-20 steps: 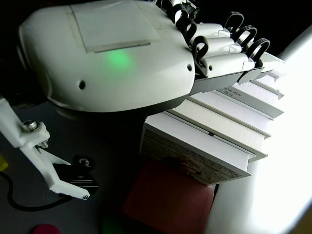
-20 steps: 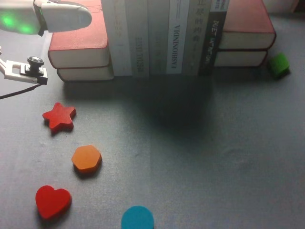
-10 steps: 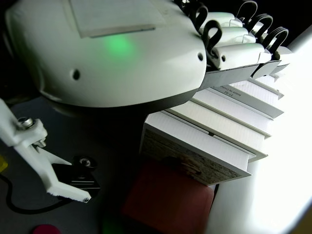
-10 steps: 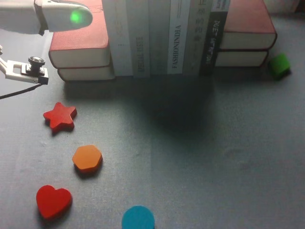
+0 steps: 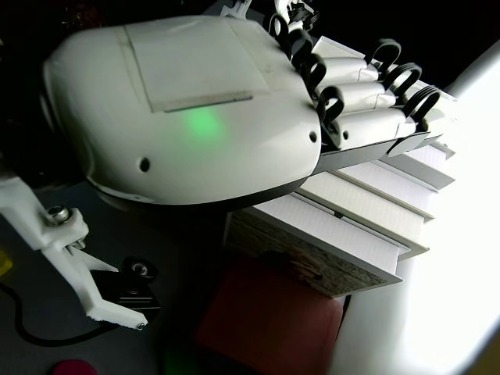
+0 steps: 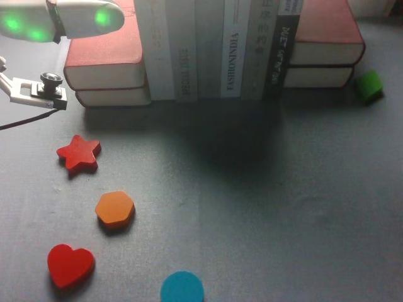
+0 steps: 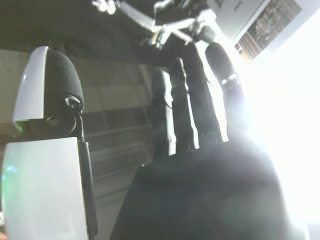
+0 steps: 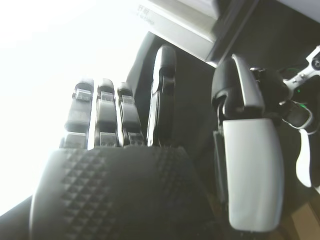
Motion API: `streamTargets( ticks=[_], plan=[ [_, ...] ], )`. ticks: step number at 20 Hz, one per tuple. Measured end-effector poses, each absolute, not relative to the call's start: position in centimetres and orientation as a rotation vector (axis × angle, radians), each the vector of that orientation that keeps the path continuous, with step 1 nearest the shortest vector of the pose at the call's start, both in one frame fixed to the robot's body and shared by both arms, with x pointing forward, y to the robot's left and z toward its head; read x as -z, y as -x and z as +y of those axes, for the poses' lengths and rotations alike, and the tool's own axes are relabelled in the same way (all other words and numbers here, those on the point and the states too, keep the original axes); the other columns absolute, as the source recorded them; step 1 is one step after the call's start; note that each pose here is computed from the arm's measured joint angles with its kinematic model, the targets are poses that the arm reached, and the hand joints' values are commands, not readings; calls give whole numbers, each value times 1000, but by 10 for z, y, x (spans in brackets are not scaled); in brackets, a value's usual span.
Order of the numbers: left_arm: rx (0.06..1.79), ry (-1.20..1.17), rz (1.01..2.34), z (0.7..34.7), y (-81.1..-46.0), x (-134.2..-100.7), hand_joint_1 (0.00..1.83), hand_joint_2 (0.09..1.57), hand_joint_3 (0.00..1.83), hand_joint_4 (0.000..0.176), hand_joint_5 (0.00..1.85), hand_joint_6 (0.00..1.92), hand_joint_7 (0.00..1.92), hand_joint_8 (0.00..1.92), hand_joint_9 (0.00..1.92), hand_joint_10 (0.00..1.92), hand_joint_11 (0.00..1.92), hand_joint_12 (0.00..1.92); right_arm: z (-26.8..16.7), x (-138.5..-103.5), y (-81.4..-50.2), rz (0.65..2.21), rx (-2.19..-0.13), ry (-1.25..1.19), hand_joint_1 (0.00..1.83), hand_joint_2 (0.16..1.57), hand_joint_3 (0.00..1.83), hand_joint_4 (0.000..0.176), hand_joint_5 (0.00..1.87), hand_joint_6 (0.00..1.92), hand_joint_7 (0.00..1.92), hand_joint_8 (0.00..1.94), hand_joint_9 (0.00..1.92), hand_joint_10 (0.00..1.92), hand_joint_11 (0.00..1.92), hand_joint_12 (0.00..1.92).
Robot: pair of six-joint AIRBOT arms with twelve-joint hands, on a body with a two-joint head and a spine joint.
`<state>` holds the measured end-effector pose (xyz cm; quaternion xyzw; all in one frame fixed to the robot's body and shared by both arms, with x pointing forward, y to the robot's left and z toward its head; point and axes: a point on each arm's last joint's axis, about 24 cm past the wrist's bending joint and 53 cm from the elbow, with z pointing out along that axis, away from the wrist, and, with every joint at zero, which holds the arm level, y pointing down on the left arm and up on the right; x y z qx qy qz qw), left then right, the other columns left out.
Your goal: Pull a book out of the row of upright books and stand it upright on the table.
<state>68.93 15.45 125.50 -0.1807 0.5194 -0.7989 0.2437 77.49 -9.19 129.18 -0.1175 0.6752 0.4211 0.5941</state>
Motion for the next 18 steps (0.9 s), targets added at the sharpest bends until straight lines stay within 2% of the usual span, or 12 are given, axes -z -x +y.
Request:
streamTargets(
  ticks=[1, 2, 3, 5, 6, 9, 11, 12, 15, 16, 17, 18],
  plan=[
    [2183, 495, 1417, 155, -689, -1255, 1059, 977, 0, 8, 443, 11, 422, 5, 473, 4, 0, 1218, -93, -1288, -775, 1576, -985, 263, 807, 1128, 0, 171, 664, 5, 0, 0, 0, 0, 0, 0],
    [2184, 495, 1416, 155, -689, -1255, 1048, 983, 0, 6, 429, 4, 416, 2, 463, 0, 0, 1229, -95, -1283, -776, 1586, -984, 256, 814, 1141, 3, 151, 659, 3, 0, 0, 0, 0, 0, 0],
    [2184, 494, 1415, 155, -689, -1256, 1044, 982, 0, 7, 427, 3, 425, 5, 465, 2, 0, 1246, -96, -1278, -778, 1596, -979, 251, 843, 1153, 7, 119, 655, 0, 0, 0, 0, 0, 0, 0],
    [2186, 491, 1414, 155, -689, -1256, 1040, 982, 0, 2, 431, 4, 428, 5, 461, 0, 0, 1255, -96, -1274, -778, 1605, -981, 244, 846, 1152, 4, 126, 661, 3, 0, 0, 0, 0, 0, 0],
    [2186, 492, 1414, 155, -689, -1256, 1053, 981, 0, 14, 432, 4, 438, 6, 456, 0, 0, 1285, -92, -1274, -778, 1605, -983, 251, 821, 1143, 0, 120, 643, 0, 0, 0, 0, 0, 0, 0],
    [2188, 490, 1413, 155, -689, -1256, 1063, 974, 0, 7, 437, 5, 456, 12, 459, 3, 0, 1285, -92, -1271, -778, 1610, -987, 248, 780, 1148, 2, 109, 611, 0, 0, 0, 0, 0, 0, 0],
    [2189, 492, 1408, 155, -689, -1257, 1074, 976, 0, 0, 440, 5, 460, 8, 463, 3, 0, 1290, -92, -1261, -778, 1627, -995, 237, 792, 1151, 2, 77, 608, 0, 0, 0, 0, 0, 0, 0],
    [2189, 492, 1408, 155, -689, -1257, 1063, 976, 0, 0, 443, 6, 461, 7, 465, 4, 0, 1287, -92, -1261, -778, 1627, -1003, 230, 777, 1150, 2, 84, 612, 2, 0, 0, 0, 0, 0, 0],
    [2189, 489, 1412, 155, -688, -1257, 1034, 968, 0, 0, 469, 14, 472, 8, 472, 5, 0, 1266, -90, -1261, -778, 1626, -1005, 236, 791, 1153, 3, 82, 641, 12, 0, 0, 0, 0, 0, 0],
    [2188, 491, 1412, 155, -689, -1256, 1031, 966, 0, 0, 473, 15, 474, 8, 471, 5, 0, 1261, -90, -1261, -778, 1626, -1005, 236, 785, 1153, 3, 79, 636, 8, 0, 0, 0, 0, 0, 0],
    [2188, 492, 1412, 155, -689, -1256, 1036, 970, 0, 0, 465, 11, 479, 9, 475, 6, 0, 1256, -90, -1261, -777, 1626, -1004, 239, 806, 1146, 0, 62, 645, 10, 0, 0, 0, 0, 0, 0],
    [2188, 492, 1414, 155, -689, -1255, 1036, 970, 0, 0, 465, 11, 479, 9, 475, 6, 0, 1256, -89, -1260, -776, 1627, -1005, 245, 806, 1146, 0, 62, 645, 10, 0, 0, 0, 0, 0, 0]
  ],
)
